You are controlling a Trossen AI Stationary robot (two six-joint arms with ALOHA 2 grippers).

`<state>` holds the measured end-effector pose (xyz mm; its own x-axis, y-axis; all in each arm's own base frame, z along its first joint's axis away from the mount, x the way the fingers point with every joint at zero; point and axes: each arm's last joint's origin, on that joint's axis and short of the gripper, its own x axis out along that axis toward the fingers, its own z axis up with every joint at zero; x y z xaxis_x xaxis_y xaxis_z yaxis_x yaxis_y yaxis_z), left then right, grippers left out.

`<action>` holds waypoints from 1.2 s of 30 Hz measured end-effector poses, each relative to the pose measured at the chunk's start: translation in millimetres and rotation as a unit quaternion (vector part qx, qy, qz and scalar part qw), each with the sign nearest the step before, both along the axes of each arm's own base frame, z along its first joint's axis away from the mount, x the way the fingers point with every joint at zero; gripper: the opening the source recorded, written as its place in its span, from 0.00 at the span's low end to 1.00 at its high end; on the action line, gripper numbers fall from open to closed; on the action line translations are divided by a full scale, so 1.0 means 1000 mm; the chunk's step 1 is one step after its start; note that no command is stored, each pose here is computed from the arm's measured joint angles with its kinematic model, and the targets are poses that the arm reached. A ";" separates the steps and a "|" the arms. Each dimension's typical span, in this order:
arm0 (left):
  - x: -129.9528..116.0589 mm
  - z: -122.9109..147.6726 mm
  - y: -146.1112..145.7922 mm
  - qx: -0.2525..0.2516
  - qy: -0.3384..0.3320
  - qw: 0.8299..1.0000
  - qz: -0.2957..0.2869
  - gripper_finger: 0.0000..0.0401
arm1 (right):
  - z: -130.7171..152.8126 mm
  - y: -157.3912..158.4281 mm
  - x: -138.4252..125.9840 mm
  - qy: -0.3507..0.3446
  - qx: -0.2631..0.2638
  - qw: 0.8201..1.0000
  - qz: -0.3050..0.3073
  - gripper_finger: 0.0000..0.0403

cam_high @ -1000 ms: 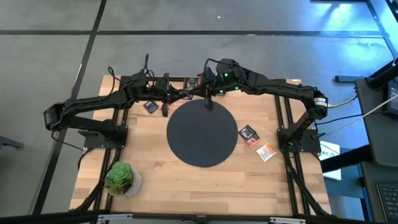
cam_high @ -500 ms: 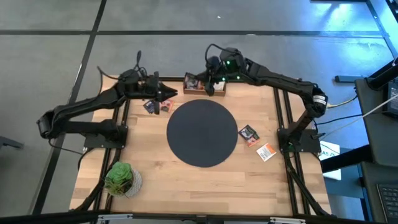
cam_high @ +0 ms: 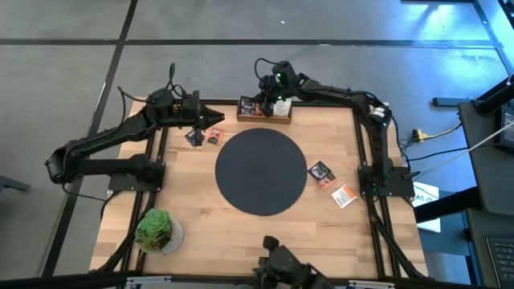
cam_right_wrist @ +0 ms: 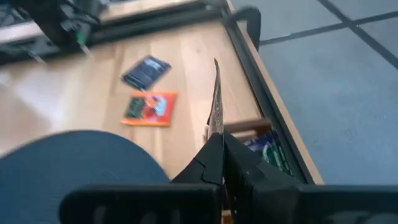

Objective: Pick & Place Tea
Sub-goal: Put the purple tea bag into the left section of the wooden organizer

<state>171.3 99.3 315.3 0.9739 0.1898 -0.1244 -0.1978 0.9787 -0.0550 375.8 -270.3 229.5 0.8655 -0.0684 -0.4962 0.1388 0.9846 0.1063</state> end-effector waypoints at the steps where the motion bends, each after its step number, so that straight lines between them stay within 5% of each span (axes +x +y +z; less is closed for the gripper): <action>1: 0.000 -0.001 0.000 -0.002 0.003 1.000 0.001 0.14 | -0.008 -0.003 0.002 0.003 0.000 1.000 0.000 0.02; 11: -0.001 -0.004 0.000 -0.016 0.019 1.000 0.005 0.13 | -0.053 -0.014 0.010 0.040 -0.030 0.999 0.000 0.02; 19: -0.001 -0.005 0.000 -0.014 0.022 1.000 0.007 0.13 | -0.055 -0.016 0.010 0.062 -0.090 0.994 -0.002 0.02; 28: -0.001 -0.005 0.000 -0.013 0.024 1.000 0.014 0.14 | -0.056 -0.008 0.014 0.050 -0.054 0.997 0.022 0.02; 36: -0.001 -0.005 0.000 -0.015 0.025 0.999 0.014 0.13 | -0.057 -0.003 0.018 0.064 -0.080 0.994 0.023 0.02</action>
<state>170.5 99.6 310.0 0.9608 0.2125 -0.1782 -0.2284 0.9708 -0.0735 393.4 -273.2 172.5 0.8001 -0.1177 -0.5882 0.0959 0.9930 -0.0683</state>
